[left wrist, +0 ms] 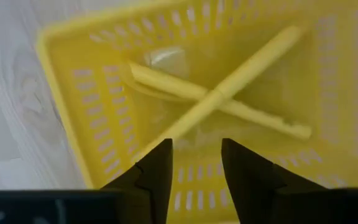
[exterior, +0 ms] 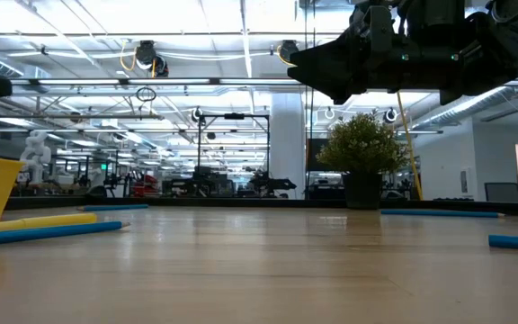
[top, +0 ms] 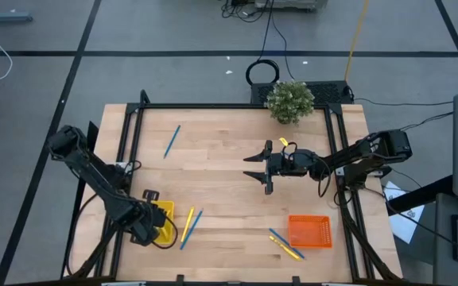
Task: Sort pens & pencils
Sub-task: Put the left yellow pen into the yellow basket
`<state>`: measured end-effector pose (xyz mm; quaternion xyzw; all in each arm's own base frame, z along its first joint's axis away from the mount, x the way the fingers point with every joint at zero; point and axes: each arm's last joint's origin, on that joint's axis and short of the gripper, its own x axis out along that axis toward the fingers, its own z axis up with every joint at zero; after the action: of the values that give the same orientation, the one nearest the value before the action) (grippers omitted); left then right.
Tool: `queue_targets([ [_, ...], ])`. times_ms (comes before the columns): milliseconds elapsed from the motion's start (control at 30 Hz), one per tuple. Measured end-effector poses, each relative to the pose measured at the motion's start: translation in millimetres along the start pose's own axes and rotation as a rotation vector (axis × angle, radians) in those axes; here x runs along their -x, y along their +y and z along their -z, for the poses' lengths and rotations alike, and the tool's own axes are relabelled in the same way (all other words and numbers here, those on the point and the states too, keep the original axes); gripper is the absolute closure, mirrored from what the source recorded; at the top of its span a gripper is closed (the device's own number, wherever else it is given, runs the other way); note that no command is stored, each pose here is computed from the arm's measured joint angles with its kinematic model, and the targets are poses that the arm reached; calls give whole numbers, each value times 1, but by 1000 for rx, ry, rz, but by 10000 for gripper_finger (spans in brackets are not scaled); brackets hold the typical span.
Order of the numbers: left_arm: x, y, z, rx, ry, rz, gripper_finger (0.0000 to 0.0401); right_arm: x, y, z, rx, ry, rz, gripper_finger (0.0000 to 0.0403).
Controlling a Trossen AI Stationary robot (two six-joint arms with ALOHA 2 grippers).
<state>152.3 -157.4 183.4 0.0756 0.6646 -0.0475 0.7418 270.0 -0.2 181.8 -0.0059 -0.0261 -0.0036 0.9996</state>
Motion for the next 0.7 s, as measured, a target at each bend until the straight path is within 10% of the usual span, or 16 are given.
queue_targets([
  [233, 33, 5, -31, -39, -130, 36, 256, 0, 0, 0, 0, 0, 0, 204],
  [700, 90, 77, -48, -69, -709, -310, 256, 0, 0, 2, -32, 22, 0, 204],
])
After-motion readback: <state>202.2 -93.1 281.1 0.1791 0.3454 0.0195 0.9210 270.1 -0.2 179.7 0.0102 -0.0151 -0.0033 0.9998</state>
